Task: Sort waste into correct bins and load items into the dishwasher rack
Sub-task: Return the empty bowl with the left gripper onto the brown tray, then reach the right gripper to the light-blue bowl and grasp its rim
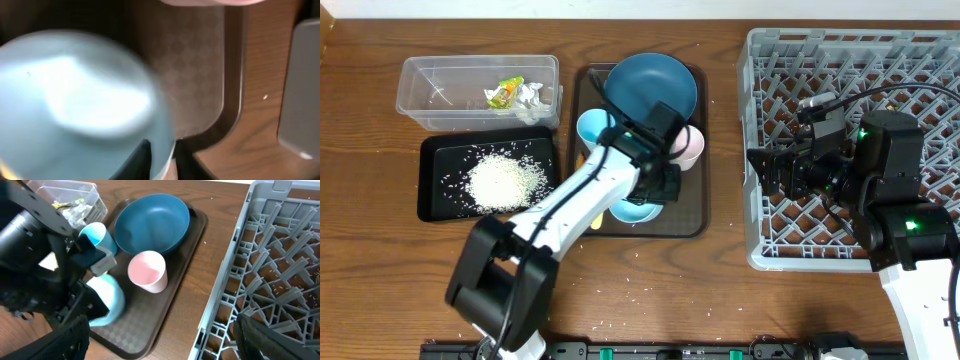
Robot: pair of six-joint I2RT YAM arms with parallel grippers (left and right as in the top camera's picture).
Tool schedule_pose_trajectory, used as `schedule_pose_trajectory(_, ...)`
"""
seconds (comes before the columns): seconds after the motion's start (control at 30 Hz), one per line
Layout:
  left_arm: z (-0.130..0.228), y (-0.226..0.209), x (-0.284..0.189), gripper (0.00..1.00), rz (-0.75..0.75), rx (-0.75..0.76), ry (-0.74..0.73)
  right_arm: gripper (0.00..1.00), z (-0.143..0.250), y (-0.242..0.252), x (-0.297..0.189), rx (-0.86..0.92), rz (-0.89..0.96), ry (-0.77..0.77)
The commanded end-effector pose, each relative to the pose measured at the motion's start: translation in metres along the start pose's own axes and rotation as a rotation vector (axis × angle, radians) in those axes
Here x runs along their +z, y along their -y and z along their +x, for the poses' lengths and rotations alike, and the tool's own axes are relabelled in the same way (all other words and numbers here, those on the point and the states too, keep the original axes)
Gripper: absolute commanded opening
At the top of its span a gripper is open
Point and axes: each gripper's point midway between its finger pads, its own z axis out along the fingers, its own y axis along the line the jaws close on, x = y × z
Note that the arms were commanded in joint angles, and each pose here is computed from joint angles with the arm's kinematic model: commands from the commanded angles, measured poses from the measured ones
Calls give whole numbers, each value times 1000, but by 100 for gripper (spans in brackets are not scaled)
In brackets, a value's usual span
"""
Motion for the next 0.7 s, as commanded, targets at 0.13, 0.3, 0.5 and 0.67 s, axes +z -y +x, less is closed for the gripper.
schedule_pose_trajectory(0.13,-15,-2,-27,43,15,-56,43,88,-6,1,-1,61,-1,14)
schedule_pose_trajectory(0.3,-40,-19,-94,47,87,-157,173,83,-1,4,12,164,-5,-24)
schedule_pose_trajectory(0.5,-45,-65,-158,49,96,-272,323,80,13,-13,40,224,-19,-108)
schedule_pose_trajectory(0.67,-41,-101,-175,50,40,-347,358,74,37,-32,71,219,46,-203)
